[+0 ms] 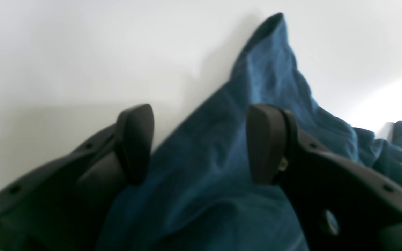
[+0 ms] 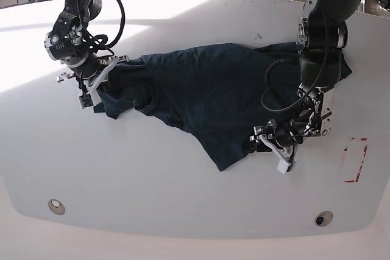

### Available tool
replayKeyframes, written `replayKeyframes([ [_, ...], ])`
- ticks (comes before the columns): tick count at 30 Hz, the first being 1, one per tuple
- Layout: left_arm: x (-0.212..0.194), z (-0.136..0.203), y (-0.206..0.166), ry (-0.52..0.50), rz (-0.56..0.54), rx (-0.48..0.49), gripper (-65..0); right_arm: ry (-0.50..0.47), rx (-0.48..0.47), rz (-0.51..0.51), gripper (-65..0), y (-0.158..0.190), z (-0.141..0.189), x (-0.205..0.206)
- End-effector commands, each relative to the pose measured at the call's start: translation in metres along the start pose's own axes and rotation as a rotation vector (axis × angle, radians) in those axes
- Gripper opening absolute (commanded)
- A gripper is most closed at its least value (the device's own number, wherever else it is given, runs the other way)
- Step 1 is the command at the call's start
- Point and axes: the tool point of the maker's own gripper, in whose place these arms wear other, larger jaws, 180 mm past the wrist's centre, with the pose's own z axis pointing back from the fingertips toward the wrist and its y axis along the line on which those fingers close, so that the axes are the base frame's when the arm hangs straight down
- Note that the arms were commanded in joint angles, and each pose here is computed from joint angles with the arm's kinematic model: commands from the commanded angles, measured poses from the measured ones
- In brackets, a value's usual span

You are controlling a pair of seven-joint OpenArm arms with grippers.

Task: Fold the T-shirt properly
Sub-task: 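Grasp the shirt fabric near the hem with the left gripper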

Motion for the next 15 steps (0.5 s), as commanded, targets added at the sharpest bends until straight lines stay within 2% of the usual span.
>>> replayKeyframes([
  [1, 0.011, -0.006, -0.016, -0.002, -0.022, -0.029, -26.7, -0.055, -0.011, 0.008, -65.0, -0.004, 0.005, 0.016],
  [12, -0.002, -0.019, -0.037, 0.04, -0.058, -0.058, -27.9, -0.055, -0.013, 0.008, -65.0, -0.005, 0.005, 0.016],
  [14, -0.003, -0.019, -0.036, 0.041, -0.055, -0.056, -31.9, -0.056, -0.013, 0.008, -65.0, -0.005, 0.005, 0.017],
  [15, -0.003, -0.019, -0.036, 0.042, -0.053, -0.056, -37.9, -0.061, -0.015, 0.008, -65.0, -0.006, 0.005, 0.018],
])
